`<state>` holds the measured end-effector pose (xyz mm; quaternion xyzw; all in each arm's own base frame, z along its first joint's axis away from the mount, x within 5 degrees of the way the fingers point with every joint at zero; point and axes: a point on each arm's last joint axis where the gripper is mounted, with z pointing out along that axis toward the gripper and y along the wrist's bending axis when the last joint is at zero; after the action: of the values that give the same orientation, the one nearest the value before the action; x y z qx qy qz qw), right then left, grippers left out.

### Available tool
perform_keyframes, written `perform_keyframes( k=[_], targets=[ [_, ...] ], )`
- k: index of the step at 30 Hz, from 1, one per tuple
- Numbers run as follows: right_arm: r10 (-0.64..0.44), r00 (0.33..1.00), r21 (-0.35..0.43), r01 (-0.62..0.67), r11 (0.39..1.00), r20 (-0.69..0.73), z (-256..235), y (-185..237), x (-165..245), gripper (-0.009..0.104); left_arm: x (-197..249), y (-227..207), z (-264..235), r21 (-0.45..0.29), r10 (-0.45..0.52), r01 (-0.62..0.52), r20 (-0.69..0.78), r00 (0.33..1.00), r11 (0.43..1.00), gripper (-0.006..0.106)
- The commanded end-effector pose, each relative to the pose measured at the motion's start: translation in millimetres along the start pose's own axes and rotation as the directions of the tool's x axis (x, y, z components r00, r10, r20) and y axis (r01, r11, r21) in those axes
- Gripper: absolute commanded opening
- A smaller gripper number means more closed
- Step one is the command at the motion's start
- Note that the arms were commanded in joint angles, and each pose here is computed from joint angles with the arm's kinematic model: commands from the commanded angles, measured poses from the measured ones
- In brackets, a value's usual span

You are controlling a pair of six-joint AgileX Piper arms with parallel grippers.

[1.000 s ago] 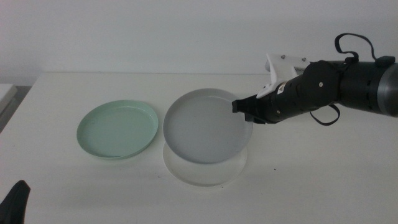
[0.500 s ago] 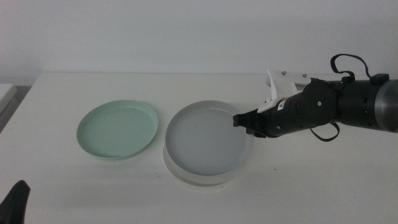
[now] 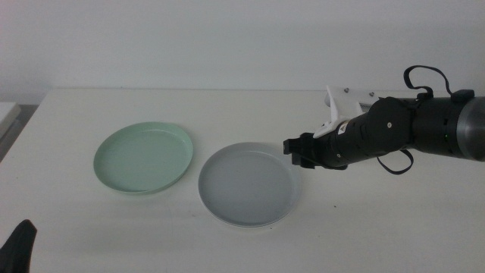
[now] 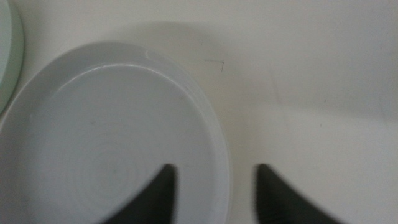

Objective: Stack the three bowls on top of each other.

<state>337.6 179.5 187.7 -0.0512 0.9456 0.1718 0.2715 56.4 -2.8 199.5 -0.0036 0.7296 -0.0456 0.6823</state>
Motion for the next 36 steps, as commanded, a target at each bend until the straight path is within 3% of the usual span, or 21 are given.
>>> perform_keyframes(
  k=[1, 5, 6, 9, 12, 17, 23, 28, 36],
  targets=[
    [-0.016, 1.000, -0.007, 0.016, 1.000, 0.006, -10, 3, -4, 0.042, -1, 0, 0, 0.001, -0.003, 0.003, 0.014, 1.000, 1.000, 0.094],
    [-0.080, 0.997, 0.007, 0.080, 0.997, 0.020, -46, 3, -26, 0.088, -1, 0, 0, 0.001, -0.003, 0.003, 0.014, 1.000, 1.000, 0.094],
    [-0.116, 0.993, 0.015, 0.115, 0.993, 0.025, -58, 3, -31, 0.093, -1, 0, 0, 0.001, -0.003, 0.003, 0.014, 1.000, 1.000, 0.094],
    [-0.242, 0.968, 0.041, 0.240, 0.970, 0.064, -112, 3, -46, 0.092, -1, 0, 0, 0.001, -0.003, 0.003, 0.014, 1.000, 1.000, 0.094],
    [-0.299, 0.933, 0.054, 0.294, 0.954, 0.203, -184, 5, -47, 0.092, -1, 0, 0, 0.001, -0.003, 0.003, 0.014, 1.000, 1.000, 0.094],
    [-0.346, 0.866, 0.014, 0.366, 0.931, 0.360, -272, 6, 8, 0.092, -1, 0, 0, 0.001, -0.003, 0.003, 0.014, 1.000, 1.000, 0.094],
    [-0.370, 0.815, -0.069, 0.443, 0.894, 0.445, -303, -1, 80, 0.092, -1, 0, 0, 0.001, -0.003, 0.003, 0.014, 1.000, 1.000, 0.094],
    [-0.358, 0.822, -0.113, 0.448, 0.887, 0.444, -314, 1, 93, 0.092, -1, 0, 0, 0.001, -0.003, 0.003, 0.014, 1.000, 1.000, 0.094],
    [-0.364, 0.823, -0.110, 0.451, 0.886, 0.436, -314, 0, 94, 0.092, -1, 0, 0, 0.001, -0.003, 0.003, 0.014, 1.000, 1.000, 0.094]
  ],
)
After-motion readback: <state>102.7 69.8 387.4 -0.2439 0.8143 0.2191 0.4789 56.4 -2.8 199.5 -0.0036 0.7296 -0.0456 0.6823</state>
